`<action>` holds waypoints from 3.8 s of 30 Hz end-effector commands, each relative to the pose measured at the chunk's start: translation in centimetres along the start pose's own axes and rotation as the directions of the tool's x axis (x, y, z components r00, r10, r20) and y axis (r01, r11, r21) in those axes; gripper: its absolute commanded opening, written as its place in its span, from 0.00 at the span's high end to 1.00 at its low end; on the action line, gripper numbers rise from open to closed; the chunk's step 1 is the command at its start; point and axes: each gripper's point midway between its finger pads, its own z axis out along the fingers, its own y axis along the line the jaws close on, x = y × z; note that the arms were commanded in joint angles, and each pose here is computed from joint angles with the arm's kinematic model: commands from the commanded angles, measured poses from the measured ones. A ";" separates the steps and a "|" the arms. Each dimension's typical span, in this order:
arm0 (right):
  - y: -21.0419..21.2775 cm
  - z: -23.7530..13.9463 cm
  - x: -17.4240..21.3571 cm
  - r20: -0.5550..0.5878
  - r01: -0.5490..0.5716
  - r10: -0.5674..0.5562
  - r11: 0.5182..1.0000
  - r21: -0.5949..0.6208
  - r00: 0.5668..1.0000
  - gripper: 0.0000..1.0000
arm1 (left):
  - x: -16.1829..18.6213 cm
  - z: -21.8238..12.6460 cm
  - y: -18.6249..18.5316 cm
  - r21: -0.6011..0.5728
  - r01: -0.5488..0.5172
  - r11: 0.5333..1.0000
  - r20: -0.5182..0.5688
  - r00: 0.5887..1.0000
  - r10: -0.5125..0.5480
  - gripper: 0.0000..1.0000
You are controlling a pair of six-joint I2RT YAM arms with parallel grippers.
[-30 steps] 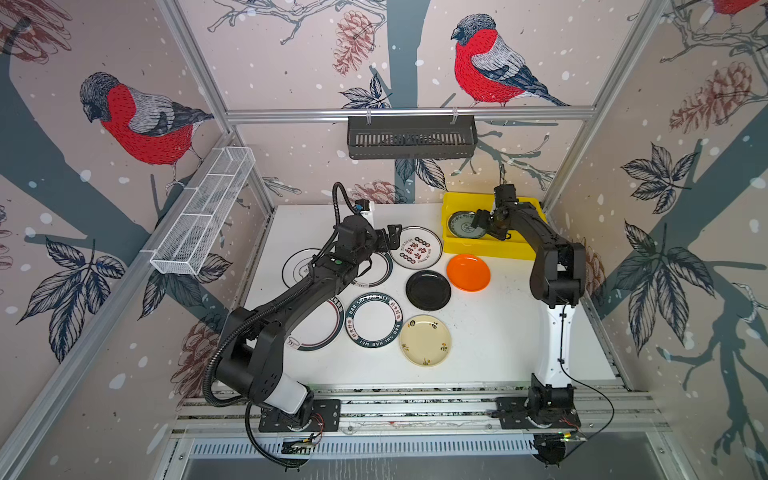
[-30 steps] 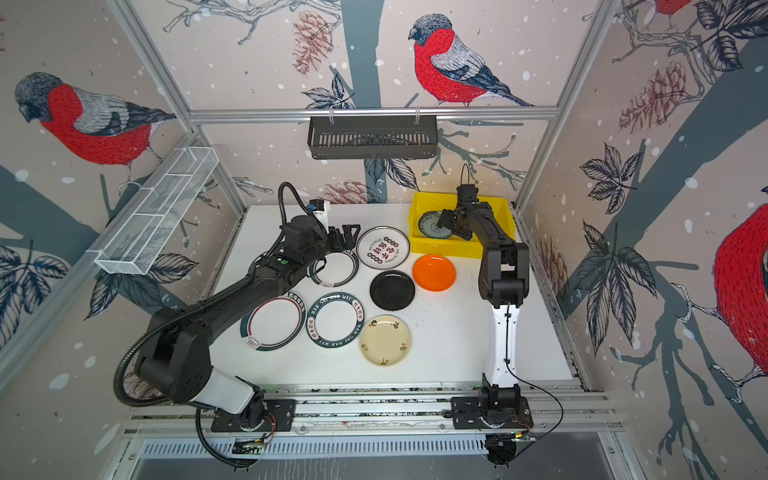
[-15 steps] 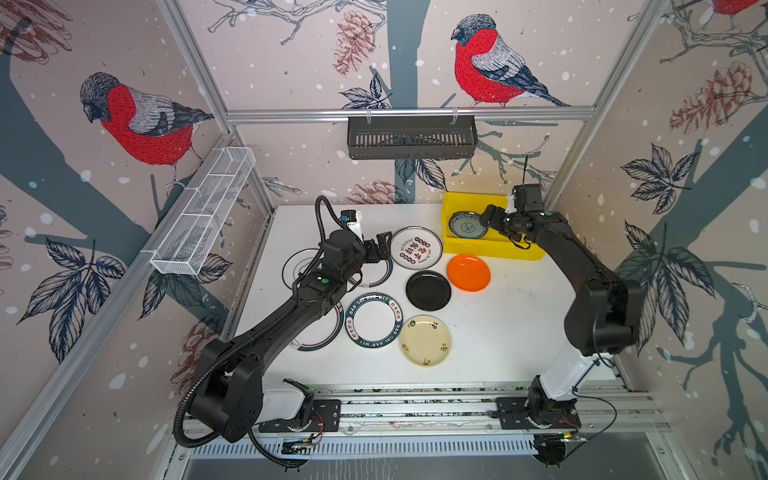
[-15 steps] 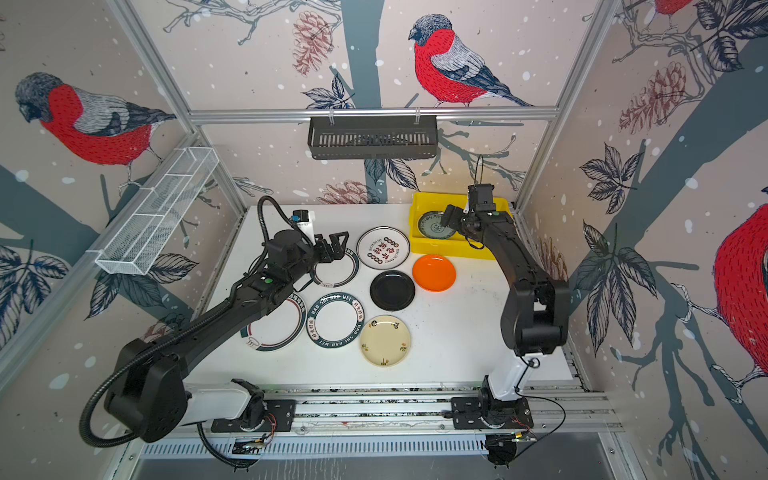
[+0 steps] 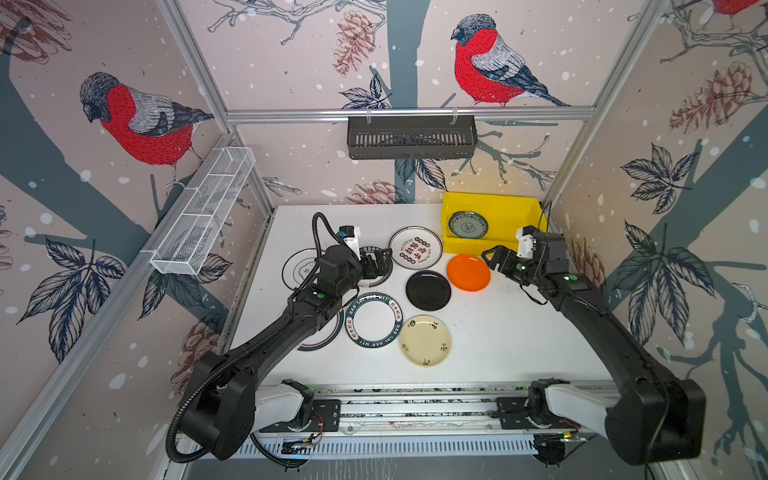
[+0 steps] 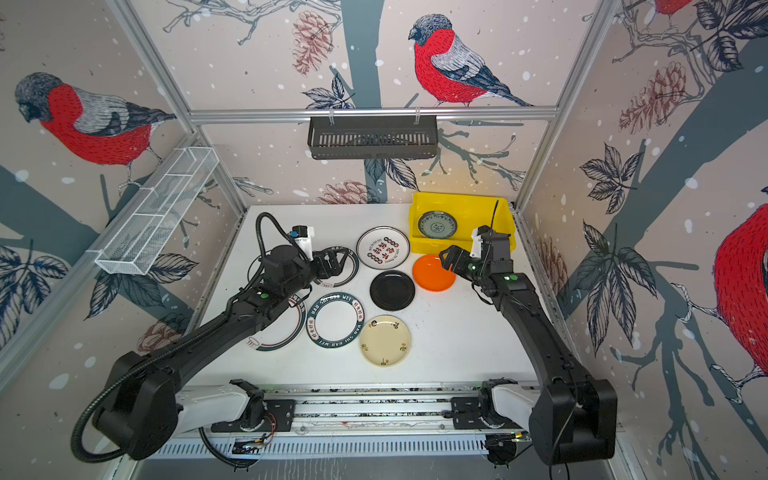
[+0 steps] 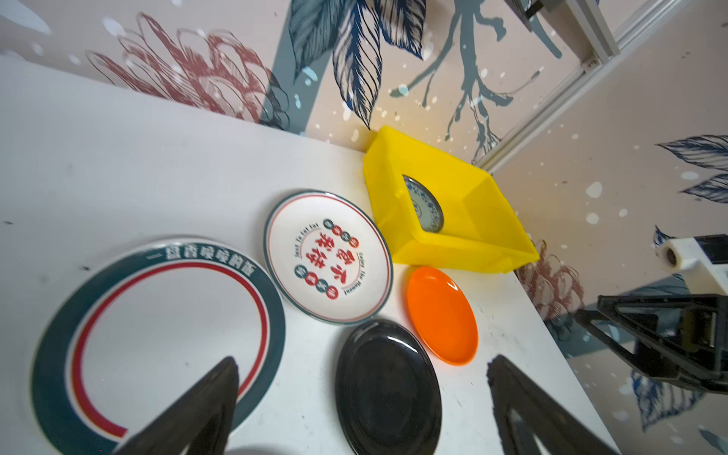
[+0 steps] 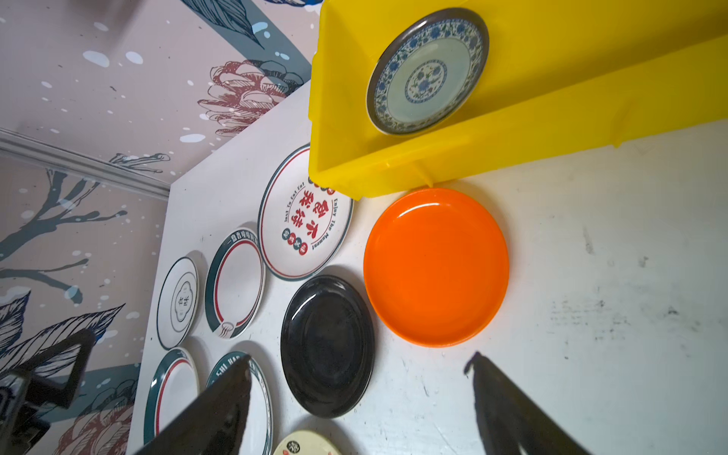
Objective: Place the plates into the plastic bin on the countertop
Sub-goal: 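Move the right gripper down to the orange plate rim, then close the right gripper on the orange plate rim and tilt it up, then carry the orange plate into the yellow bin and lower it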
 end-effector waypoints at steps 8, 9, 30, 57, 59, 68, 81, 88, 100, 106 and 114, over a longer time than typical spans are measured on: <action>-1.7 2.0 4.5 -0.050 -0.130 0.125 0.985 -0.110 0.991 0.21 | 2.2 1.0 -2.8 0.202 0.062 0.977 -0.087 0.995 -0.045 0.02; -2.2 2.2 4.8 -0.050 -0.142 0.137 0.985 -0.097 0.989 0.21 | 2.4 1.1 -2.9 0.214 0.071 0.974 -0.095 0.994 -0.052 0.02; -7.2 5.5 5.3 -0.019 -0.317 0.316 0.947 -0.053 0.949 0.36 | 6.9 2.9 -3.4 0.294 0.054 0.954 -0.200 0.980 0.006 0.03; -12.0 10.9 5.7 -0.095 -0.314 0.332 0.936 0.160 0.939 0.53 | 6.0 2.2 -3.2 0.248 0.025 0.968 -0.172 0.985 0.018 0.02; -12.2 11.1 5.8 -0.082 -0.326 0.343 0.931 0.165 0.936 0.55 | 5.9 2.1 -3.2 0.247 0.020 0.969 -0.169 0.985 0.022 0.02; -11.8 12.5 5.7 -0.085 -0.332 0.349 0.928 0.168 0.933 0.65 | 5.9 2.0 -3.3 0.253 0.017 0.967 -0.169 0.985 0.027 0.02; -13.4 12.9 6.3 -0.070 -0.343 0.377 0.895 0.285 0.924 0.89 | 6.0 2.0 -3.2 0.250 0.003 0.968 -0.169 0.985 0.041 0.02; -12.7 12.2 5.6 -0.046 -0.342 0.366 0.902 0.265 0.929 0.95 | 6.1 2.1 -3.2 0.252 0.000 0.968 -0.168 0.985 0.044 0.02; -9.8 8.3 4.0 0.039 -0.297 0.297 0.920 0.257 0.954 0.96 | 6.2 2.2 -3.1 0.248 -0.002 0.969 -0.171 0.984 0.046 0.02; -7.1 4.6 1.9 0.124 -0.257 0.234 0.940 0.225 0.964 0.96 | 6.1 2.3 -3.0 0.251 -0.004 0.968 -0.164 0.985 0.047 0.03; -2.9 1.1 -4.4 0.260 -0.200 0.158 0.969 0.144 0.952 0.96 | 6.8 2.7 -2.3 0.223 0.001 0.975 -0.184 0.982 0.041 0.03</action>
